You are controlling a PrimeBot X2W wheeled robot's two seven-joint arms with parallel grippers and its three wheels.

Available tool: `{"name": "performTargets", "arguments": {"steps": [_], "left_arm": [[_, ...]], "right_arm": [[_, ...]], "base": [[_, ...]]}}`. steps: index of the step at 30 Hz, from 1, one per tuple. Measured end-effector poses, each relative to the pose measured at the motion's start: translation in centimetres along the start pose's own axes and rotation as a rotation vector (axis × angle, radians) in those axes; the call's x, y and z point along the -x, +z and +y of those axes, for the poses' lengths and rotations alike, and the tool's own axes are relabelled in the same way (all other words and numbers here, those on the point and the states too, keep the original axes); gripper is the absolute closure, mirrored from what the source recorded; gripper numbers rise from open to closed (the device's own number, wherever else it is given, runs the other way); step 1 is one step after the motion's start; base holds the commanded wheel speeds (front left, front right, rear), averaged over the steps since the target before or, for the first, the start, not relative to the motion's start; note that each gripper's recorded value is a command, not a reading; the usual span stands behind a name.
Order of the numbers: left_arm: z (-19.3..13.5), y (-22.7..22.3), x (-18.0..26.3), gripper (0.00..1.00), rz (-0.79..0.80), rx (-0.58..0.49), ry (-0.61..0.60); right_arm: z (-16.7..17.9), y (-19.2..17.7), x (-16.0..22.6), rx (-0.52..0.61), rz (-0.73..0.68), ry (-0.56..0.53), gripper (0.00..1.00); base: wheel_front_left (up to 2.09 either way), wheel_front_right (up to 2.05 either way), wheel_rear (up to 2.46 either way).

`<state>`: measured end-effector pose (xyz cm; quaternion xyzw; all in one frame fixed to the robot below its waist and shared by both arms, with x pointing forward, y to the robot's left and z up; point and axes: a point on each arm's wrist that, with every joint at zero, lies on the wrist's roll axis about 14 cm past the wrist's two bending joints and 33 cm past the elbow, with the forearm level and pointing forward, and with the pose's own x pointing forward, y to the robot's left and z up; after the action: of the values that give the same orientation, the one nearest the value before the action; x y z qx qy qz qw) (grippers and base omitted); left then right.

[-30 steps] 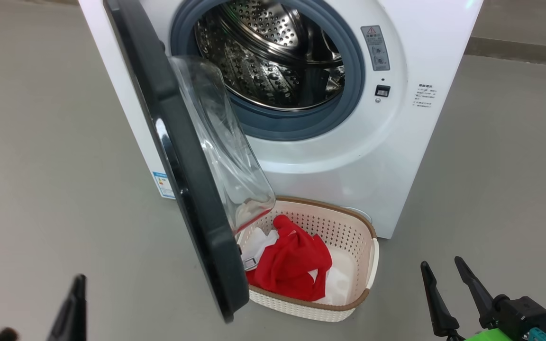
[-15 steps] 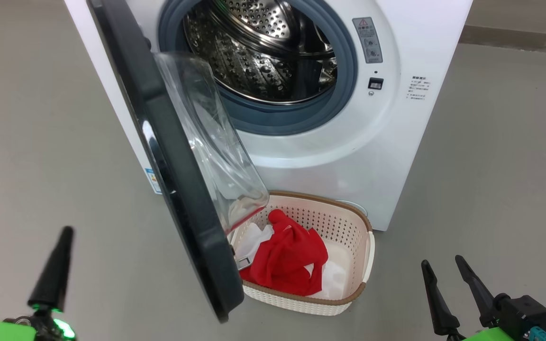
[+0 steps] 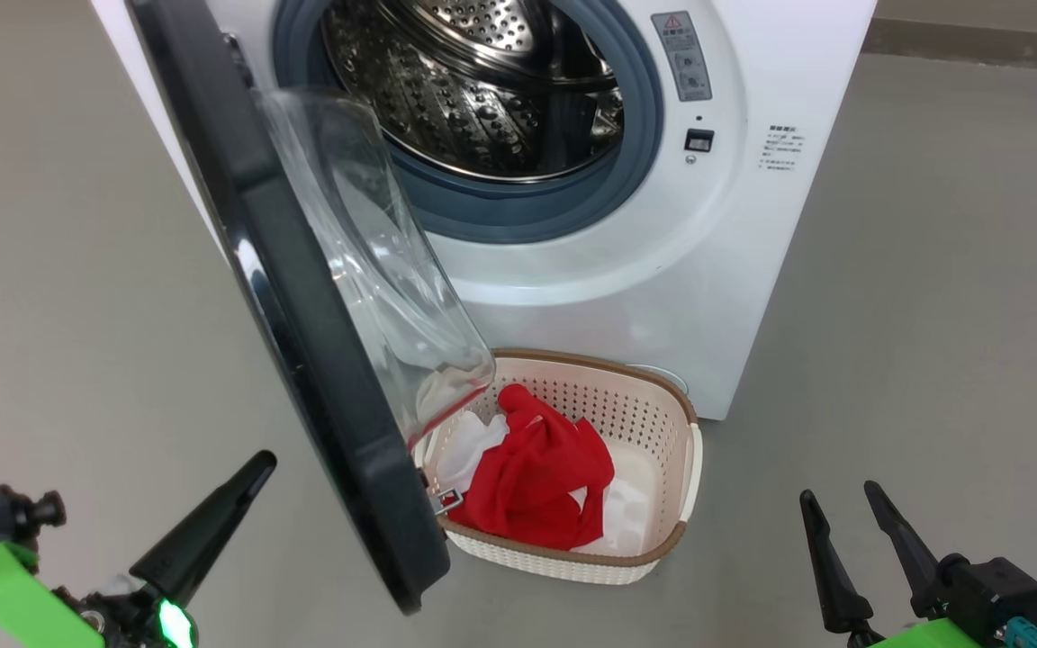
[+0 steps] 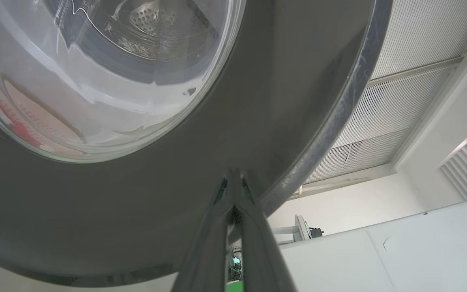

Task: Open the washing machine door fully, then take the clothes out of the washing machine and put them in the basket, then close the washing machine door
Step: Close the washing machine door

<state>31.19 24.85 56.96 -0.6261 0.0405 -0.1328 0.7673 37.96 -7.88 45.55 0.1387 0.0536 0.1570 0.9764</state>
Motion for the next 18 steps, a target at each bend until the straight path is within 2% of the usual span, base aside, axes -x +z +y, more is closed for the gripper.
{"name": "performTargets", "arguments": {"steps": [18], "left_arm": [[-0.5,-1.8,-4.5,1.0,0.102,-0.001,-0.044]], "right_arm": [[-1.8,0.1,0.0,-0.009,-0.007,-0.055,0.0]], "base": [[0.0,0.0,0.0]]}}
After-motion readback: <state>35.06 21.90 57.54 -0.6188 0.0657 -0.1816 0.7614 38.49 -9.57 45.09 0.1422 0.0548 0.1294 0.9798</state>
